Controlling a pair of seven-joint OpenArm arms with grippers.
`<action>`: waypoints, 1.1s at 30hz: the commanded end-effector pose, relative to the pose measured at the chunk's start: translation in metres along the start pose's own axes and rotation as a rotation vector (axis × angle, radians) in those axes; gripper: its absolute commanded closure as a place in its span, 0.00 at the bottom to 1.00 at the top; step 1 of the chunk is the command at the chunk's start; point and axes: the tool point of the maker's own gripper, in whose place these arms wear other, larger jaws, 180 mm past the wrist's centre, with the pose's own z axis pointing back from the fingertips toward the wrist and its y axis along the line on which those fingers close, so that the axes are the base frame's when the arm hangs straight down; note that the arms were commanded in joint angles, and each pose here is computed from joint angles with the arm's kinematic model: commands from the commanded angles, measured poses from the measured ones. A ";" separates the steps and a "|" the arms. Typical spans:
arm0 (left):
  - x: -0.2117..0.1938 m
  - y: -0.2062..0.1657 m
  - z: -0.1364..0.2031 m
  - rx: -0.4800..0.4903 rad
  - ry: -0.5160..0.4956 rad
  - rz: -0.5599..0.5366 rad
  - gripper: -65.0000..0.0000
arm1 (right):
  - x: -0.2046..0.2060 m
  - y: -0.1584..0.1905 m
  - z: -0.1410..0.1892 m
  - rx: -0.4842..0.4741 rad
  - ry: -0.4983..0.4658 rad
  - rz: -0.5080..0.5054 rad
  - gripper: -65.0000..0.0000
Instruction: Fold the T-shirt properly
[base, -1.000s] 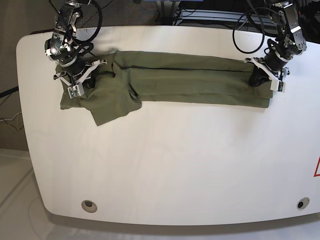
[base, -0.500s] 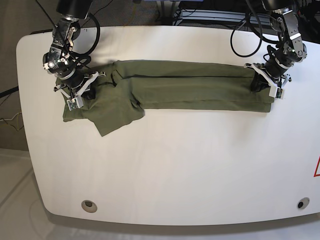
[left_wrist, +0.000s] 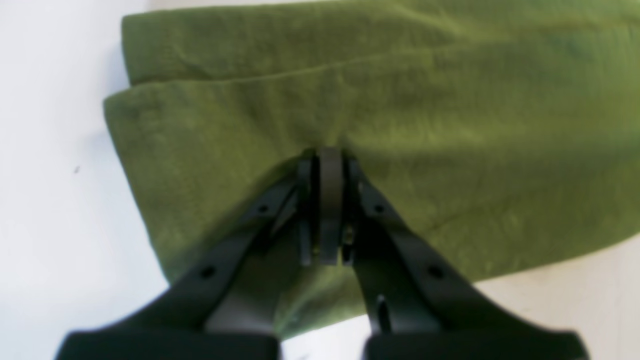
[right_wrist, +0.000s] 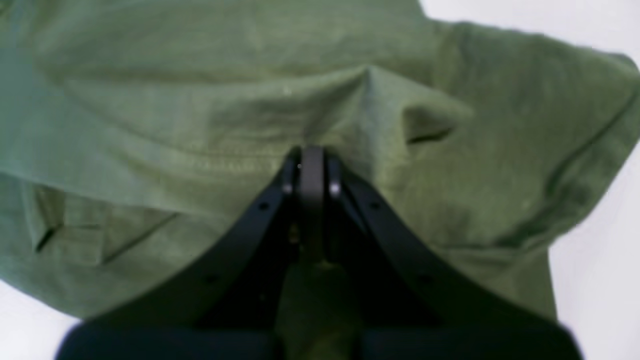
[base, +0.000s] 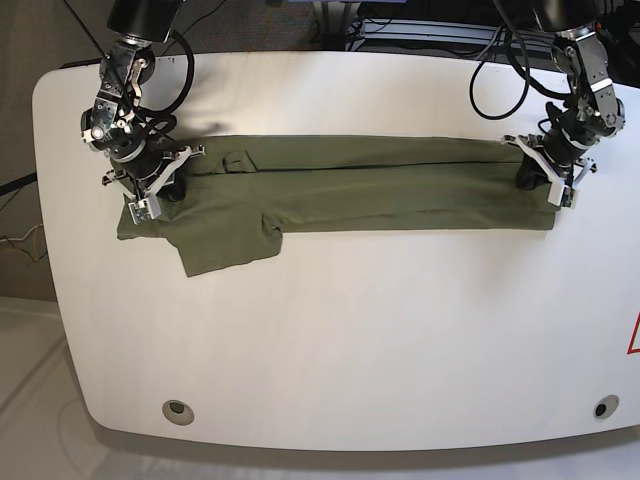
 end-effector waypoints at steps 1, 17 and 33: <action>0.015 0.011 0.001 0.031 -0.016 -0.027 1.00 | -0.020 -0.014 0.005 -0.062 0.076 -0.002 1.00; 0.018 0.011 0.002 0.031 -0.017 -0.038 1.00 | -0.027 -0.005 0.006 -0.060 0.050 -0.033 1.00; 0.027 0.031 0.014 0.085 -0.049 -0.024 1.00 | 0.003 0.005 0.020 -0.073 -0.023 0.001 1.00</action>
